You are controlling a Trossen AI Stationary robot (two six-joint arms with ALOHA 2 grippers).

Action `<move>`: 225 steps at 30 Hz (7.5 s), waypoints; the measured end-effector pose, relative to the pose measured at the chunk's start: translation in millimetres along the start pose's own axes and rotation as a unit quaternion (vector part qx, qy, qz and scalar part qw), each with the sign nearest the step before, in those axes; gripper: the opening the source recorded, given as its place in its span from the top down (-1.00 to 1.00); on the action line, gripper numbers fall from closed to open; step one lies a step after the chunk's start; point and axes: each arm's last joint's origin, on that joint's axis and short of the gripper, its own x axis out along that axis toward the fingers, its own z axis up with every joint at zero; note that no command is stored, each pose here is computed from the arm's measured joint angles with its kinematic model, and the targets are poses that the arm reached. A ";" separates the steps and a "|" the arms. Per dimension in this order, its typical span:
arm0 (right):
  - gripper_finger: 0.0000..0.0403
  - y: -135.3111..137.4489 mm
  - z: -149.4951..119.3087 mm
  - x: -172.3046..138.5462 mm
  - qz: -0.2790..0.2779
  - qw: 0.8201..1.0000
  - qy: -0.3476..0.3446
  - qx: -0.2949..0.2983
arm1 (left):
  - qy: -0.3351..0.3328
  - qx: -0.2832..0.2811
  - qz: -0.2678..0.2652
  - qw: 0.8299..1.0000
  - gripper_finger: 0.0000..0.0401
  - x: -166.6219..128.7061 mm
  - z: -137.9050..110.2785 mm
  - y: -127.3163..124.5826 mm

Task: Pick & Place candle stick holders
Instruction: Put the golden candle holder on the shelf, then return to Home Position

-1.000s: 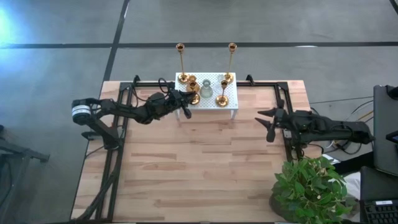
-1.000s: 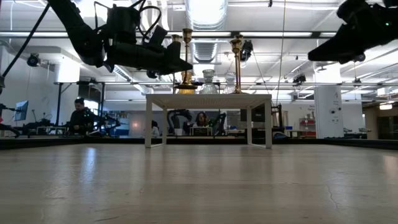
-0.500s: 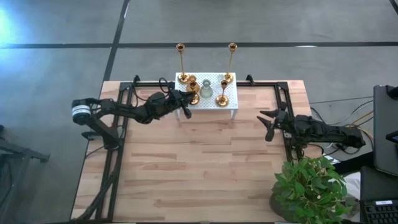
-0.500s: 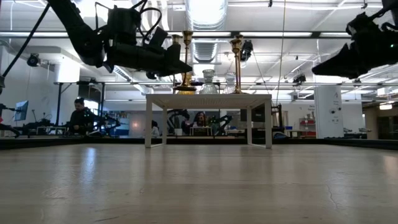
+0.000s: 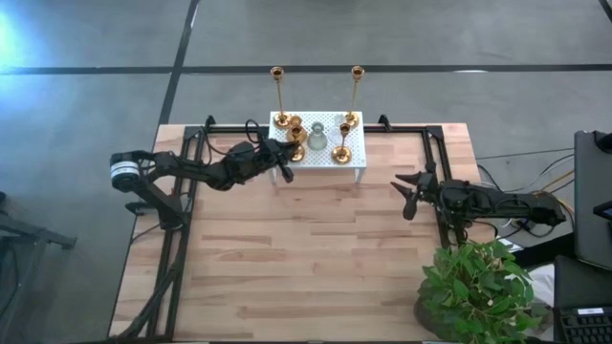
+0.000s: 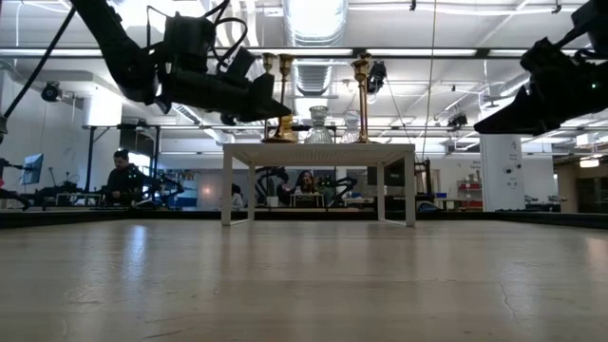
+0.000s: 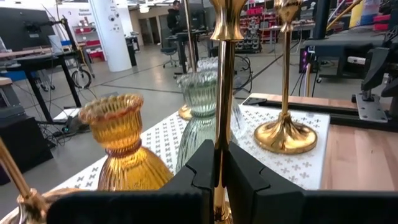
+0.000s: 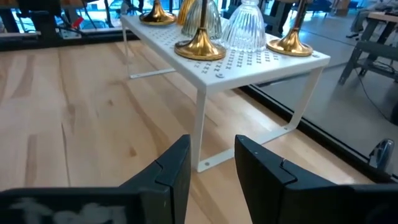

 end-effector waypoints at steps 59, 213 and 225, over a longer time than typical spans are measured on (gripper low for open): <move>0.34 0.2 -1.4 0.5 0.000 1.000 0.003 -0.002 | 0.003 -0.040 -0.021 0.999 0.82 -5.9 -11.7 11.2; 0.60 0.2 -1.7 0.6 0.001 1.000 0.003 -0.001 | -0.021 0.023 -0.286 0.958 0.02 -212.4 -43.4 1.0; 0.63 0.2 -1.8 0.6 0.001 1.000 0.003 -0.002 | -0.021 0.023 -0.286 0.958 0.02 -212.4 -43.7 0.9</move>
